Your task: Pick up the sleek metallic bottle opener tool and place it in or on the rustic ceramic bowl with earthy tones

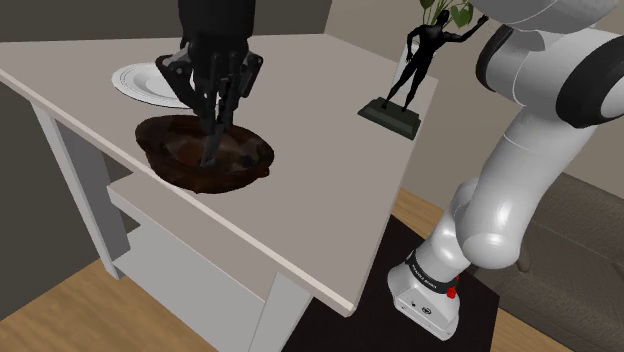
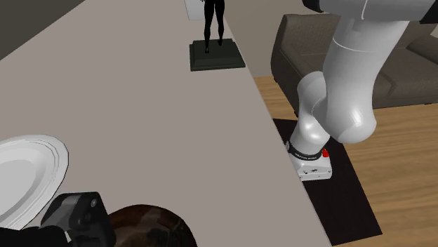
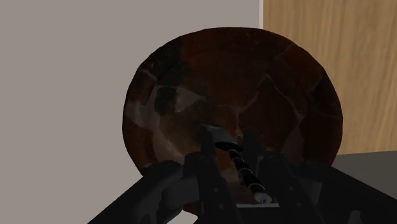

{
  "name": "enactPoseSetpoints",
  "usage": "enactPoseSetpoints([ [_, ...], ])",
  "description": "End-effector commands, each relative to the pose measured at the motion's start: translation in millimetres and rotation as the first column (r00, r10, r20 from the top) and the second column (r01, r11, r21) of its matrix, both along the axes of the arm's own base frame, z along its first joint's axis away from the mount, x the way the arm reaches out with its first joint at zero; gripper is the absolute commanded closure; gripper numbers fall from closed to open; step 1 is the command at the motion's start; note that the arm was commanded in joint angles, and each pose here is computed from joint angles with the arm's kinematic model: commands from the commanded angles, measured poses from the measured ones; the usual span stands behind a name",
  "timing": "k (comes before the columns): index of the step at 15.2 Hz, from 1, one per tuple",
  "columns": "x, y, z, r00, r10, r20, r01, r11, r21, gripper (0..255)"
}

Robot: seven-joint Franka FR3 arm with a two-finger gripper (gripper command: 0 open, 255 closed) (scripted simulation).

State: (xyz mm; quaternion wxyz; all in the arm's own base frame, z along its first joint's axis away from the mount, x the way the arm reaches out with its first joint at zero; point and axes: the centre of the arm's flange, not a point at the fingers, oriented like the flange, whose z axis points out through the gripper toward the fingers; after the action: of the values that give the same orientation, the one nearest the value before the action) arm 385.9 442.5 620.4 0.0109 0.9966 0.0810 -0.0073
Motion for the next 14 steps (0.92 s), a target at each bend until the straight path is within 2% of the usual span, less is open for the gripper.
enactPoseSetpoints([
  [1,1.6,0.2,-6.7,1.000,-0.001,-0.004,0.001,1.000,-0.004,255],
  [7,1.6,0.3,-6.7,1.000,-0.001,-0.004,0.001,1.000,-0.004,255],
  [8,0.7,0.0,-6.0,1.000,-0.001,-0.004,0.001,1.000,-0.004,0],
  [13,1.6,0.3,-6.7,1.000,-0.001,-0.004,0.001,1.000,-0.004,0],
  [14,1.8,0.6,6.5,1.000,-0.001,-0.004,0.001,1.000,-0.004,0],
])
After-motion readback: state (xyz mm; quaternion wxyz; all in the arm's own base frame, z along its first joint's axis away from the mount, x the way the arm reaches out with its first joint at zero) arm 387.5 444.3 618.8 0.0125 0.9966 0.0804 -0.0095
